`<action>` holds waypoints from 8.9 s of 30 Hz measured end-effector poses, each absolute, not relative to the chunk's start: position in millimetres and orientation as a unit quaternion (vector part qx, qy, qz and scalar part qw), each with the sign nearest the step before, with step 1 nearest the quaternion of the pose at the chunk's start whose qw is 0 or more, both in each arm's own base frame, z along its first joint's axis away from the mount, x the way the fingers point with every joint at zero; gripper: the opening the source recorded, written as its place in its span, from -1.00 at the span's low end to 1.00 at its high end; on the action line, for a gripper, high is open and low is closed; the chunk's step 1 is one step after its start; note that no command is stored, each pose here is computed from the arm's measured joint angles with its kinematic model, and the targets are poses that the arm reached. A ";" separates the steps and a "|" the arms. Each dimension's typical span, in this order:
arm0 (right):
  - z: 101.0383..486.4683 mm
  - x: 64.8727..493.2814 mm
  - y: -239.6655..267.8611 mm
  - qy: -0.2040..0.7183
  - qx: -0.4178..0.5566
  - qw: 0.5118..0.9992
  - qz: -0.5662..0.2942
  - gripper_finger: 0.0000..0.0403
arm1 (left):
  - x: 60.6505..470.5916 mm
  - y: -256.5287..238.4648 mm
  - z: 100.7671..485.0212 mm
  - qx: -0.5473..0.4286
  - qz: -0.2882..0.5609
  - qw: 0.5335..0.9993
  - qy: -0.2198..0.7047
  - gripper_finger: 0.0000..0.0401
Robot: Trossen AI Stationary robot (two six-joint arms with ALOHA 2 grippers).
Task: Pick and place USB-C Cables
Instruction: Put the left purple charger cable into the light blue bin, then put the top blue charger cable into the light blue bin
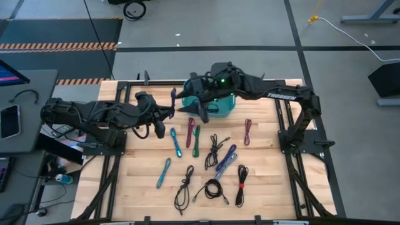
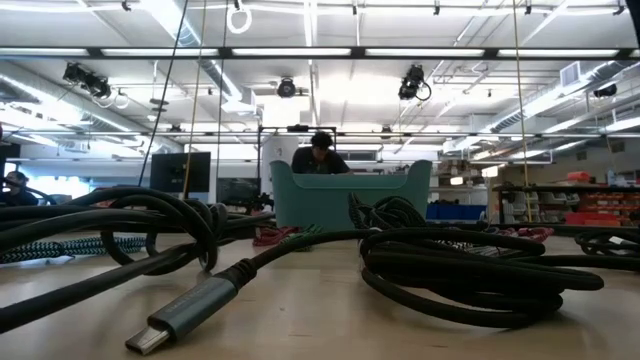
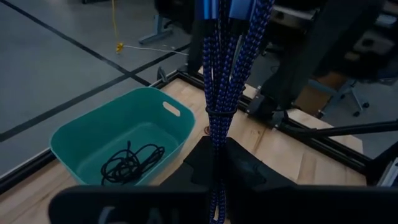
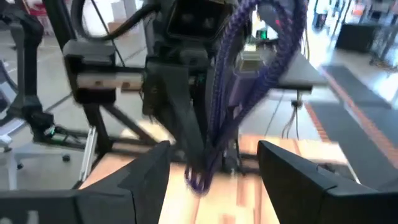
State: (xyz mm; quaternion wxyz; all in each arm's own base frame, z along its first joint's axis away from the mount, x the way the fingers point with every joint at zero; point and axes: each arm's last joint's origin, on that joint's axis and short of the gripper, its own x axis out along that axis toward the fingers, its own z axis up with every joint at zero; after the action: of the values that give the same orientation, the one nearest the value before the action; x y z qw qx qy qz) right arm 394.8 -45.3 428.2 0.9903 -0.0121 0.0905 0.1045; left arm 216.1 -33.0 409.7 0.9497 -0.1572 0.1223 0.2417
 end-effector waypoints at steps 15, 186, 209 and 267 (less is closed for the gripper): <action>429.0 408.7 -46.3 0.031 -0.005 0.991 0.132 -0.03 | 216.3 -33.1 410.3 -0.157 0.241 0.950 0.120 -0.91; 449.3 307.6 -61.8 0.491 0.019 0.870 0.043 -0.32 | 328.2 -37.7 195.9 -0.411 0.519 0.605 0.442 0.02; 449.1 308.0 -61.5 0.489 -0.008 0.870 0.061 -0.32 | 346.0 -34.0 146.9 -0.414 0.524 0.565 0.485 -0.01; 508.2 229.5 -99.7 0.345 0.094 0.912 -0.201 -0.34 | 361.3 181.6 360.5 0.035 0.170 0.888 0.425 -0.90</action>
State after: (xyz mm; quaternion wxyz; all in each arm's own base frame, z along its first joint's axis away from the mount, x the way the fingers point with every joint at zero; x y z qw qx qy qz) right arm 229.5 -99.7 508.2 0.9121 0.0939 0.3446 -0.2012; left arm 361.3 181.6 360.5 0.8881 0.0352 0.4254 0.1704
